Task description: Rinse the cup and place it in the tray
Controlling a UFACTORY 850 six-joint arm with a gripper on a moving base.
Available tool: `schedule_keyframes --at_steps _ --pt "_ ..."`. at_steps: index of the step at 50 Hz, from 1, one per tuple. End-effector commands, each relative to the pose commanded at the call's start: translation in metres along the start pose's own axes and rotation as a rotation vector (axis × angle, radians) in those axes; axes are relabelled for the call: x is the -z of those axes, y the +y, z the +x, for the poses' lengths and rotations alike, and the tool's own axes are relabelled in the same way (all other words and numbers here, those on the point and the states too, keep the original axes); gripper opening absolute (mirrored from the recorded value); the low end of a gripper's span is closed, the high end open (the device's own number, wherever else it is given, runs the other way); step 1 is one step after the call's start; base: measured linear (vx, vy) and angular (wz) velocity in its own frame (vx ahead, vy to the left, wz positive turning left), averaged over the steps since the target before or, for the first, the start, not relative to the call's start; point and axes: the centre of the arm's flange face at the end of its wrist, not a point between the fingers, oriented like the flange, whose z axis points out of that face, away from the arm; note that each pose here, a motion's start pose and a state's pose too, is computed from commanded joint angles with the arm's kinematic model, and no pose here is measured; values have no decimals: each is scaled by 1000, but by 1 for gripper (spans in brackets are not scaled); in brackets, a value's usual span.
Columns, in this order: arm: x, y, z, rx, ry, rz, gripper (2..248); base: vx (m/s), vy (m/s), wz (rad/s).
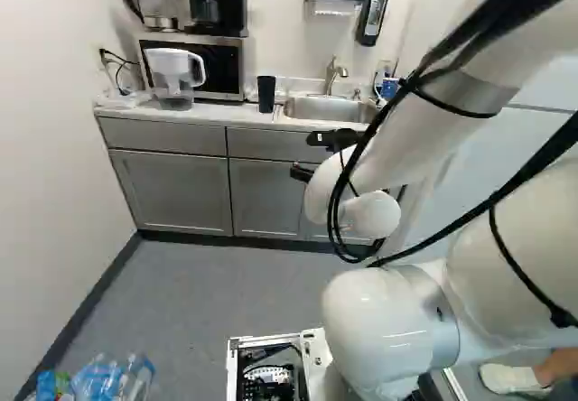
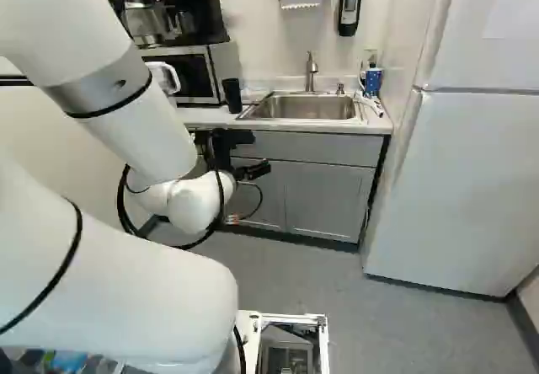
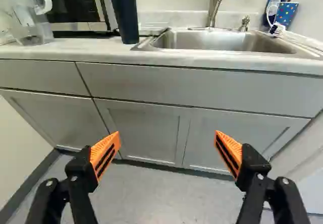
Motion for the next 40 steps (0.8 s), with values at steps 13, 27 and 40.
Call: schedule_keyframes --at_steps 13,27,40 --pt "0 0 0 0 0 0 247 0 0 0" --pt "0 0 0 0 0 0 247 0 0 0" --pt "-5 1 5 -1 7 -3 247 0 0 0"
